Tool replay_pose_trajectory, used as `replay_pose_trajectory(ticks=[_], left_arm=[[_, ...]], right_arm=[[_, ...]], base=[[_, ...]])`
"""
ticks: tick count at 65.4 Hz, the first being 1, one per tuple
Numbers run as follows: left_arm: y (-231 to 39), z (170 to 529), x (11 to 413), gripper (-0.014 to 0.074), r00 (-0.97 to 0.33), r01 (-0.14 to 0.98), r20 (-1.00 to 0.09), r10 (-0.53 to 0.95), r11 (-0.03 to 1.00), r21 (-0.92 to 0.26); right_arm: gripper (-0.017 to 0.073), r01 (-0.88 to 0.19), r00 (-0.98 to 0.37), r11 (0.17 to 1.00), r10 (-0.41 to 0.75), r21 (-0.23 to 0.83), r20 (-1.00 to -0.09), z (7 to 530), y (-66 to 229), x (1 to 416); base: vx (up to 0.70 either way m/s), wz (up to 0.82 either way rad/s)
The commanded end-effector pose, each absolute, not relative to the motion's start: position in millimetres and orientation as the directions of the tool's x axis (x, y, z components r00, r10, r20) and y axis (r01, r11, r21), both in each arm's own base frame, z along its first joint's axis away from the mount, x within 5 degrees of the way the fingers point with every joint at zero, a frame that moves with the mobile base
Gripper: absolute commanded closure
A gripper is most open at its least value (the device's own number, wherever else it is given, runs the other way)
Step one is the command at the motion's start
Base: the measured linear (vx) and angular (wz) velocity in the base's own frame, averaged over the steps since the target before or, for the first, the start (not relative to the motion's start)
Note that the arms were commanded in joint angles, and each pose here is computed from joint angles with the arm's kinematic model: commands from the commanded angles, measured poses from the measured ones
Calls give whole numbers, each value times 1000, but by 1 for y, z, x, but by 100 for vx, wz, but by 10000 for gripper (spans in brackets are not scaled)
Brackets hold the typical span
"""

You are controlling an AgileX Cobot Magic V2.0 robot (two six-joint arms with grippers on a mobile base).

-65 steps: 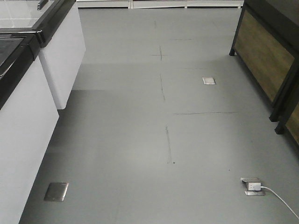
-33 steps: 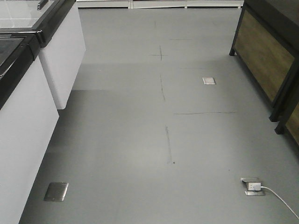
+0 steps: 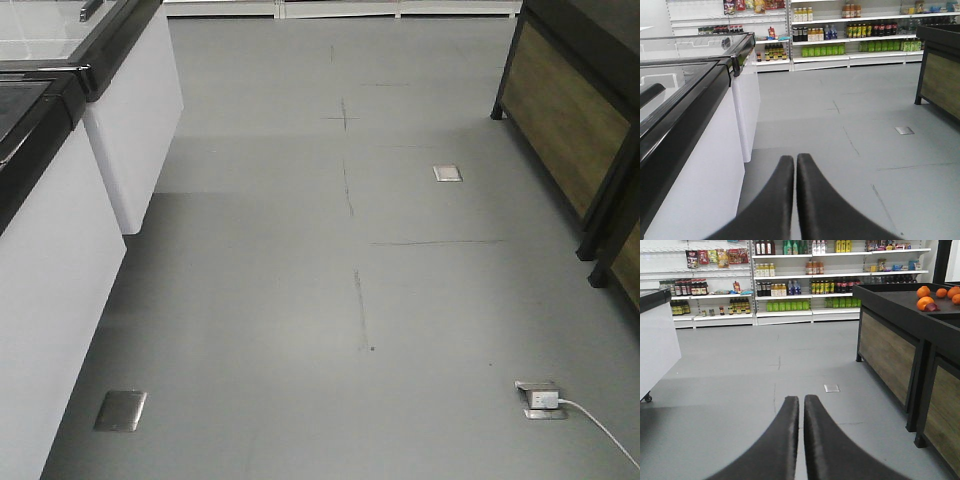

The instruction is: Left arm holds basket, right arm returns cookies

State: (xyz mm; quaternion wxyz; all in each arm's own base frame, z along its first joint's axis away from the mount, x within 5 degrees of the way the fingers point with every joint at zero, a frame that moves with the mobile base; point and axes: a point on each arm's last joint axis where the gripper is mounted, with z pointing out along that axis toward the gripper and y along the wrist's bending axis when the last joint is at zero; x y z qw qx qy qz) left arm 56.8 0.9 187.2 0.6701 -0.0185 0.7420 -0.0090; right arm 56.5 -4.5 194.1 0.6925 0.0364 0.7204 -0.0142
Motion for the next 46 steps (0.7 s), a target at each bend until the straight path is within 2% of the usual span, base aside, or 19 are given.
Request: replay_pose_trajectory(ticks=[1, 21, 29, 34, 38, 46], left_arm=[[0, 206, 55, 599, 24, -4, -999, -49, 999, -49], [0, 209, 54, 599, 48, -1, -998, -51, 999, -51], [0, 222, 53, 599, 172, 14, -982, -73, 997, -72], [0, 238, 49, 599, 289, 42, -948, -133, 991, -127], [0, 254, 45, 599, 352, 52, -926, -135, 991, -125], [0, 286, 43, 599, 378, 48, -918, -118, 993, -107]], right_arm=[[565, 63, 27, 998, 12, 14, -1000, 195, -4, 56], [565, 63, 27, 998, 12, 14, -1000, 195, -4, 56], [565, 63, 27, 998, 12, 14, -1000, 195, -4, 56], [565, 63, 27, 998, 12, 14, -1000, 195, -4, 56], [565, 63, 27, 998, 12, 14, -1000, 195, -4, 56], [565, 63, 27, 998, 12, 14, -1000, 195, -4, 56]], base=[[0, 0], [0, 0], [0, 0], [0, 0], [0, 0], [0, 0]])
